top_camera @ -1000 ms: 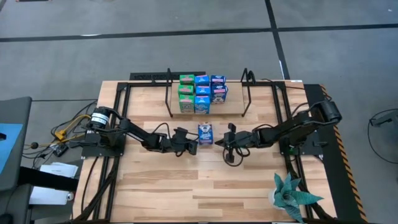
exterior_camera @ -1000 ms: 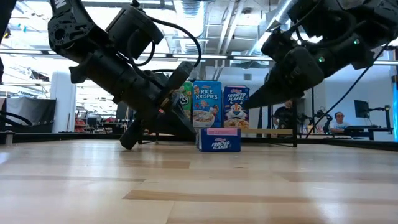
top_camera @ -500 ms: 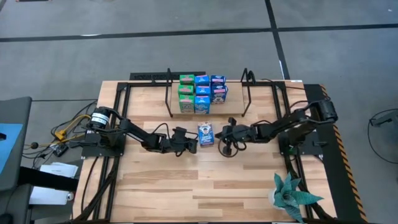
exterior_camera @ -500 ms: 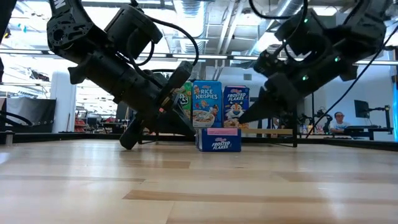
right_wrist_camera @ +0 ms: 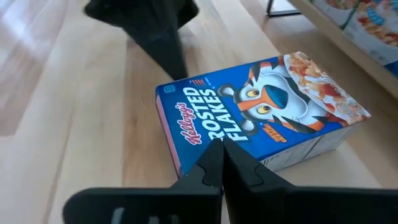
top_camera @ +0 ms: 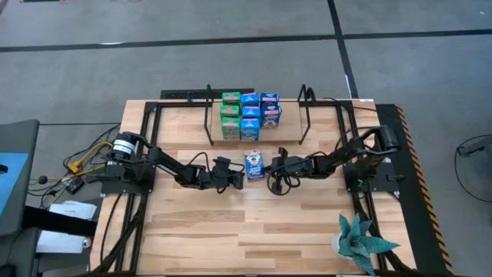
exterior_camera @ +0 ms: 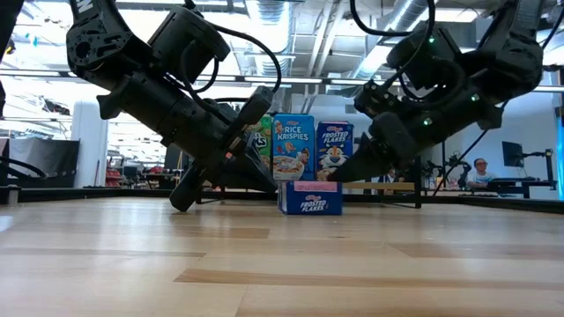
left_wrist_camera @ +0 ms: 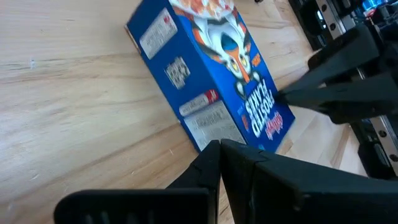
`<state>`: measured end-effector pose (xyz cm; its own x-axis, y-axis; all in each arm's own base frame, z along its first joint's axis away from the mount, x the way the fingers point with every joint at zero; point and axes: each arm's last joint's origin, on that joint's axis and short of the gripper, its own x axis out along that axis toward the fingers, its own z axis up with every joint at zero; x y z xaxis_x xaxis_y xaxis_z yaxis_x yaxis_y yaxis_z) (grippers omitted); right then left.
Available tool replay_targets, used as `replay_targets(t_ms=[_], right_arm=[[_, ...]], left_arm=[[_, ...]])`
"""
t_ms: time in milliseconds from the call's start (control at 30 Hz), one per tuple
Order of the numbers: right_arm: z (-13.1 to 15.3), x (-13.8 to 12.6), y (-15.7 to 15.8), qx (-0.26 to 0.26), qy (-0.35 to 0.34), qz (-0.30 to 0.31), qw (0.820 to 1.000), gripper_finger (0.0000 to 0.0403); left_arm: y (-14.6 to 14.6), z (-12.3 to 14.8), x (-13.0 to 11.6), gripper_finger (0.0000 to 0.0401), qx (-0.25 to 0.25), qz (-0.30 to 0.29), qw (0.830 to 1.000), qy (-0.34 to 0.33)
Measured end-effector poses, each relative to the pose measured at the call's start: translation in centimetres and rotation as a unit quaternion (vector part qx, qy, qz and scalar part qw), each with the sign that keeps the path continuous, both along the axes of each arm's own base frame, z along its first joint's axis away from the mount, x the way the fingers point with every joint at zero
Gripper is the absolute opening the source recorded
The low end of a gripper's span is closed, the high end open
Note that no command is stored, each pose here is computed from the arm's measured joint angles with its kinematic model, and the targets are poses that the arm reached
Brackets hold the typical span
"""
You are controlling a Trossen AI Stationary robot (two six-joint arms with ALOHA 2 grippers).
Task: Stack cereal on shelf
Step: Put the blue cereal box on the shelf aligned with the blue cereal box
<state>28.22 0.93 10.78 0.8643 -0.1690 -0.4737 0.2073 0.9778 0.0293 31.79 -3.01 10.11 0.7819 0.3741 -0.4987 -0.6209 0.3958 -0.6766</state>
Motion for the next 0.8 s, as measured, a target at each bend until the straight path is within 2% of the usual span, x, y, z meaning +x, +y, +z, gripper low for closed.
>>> replay_targets(t_ms=[167,333,600,800], right_arm=[[-0.2,-0.3,0.9,0.009,0.022,0.006,1.0,0.0018],[-0.1,-1.0,1.7,-0.01,0.038,0.001,0.999,0.0012],[0.7,-2.4,1.4,-0.017,0.053,-0.01,0.998,0.0019],[0.9,-2.3,1.2,-0.024,0.047,-0.012,0.999,0.0016]], left_arm=[[0.0,0.0,0.0,0.0,0.0,0.0,1.0,-0.001],[0.0,0.0,0.0,0.0,0.001,0.003,1.0,-0.003],[0.0,0.1,0.1,0.0,0.002,0.005,1.0,-0.008],[0.0,0.2,0.1,0.0,0.005,0.01,1.0,-0.012]])
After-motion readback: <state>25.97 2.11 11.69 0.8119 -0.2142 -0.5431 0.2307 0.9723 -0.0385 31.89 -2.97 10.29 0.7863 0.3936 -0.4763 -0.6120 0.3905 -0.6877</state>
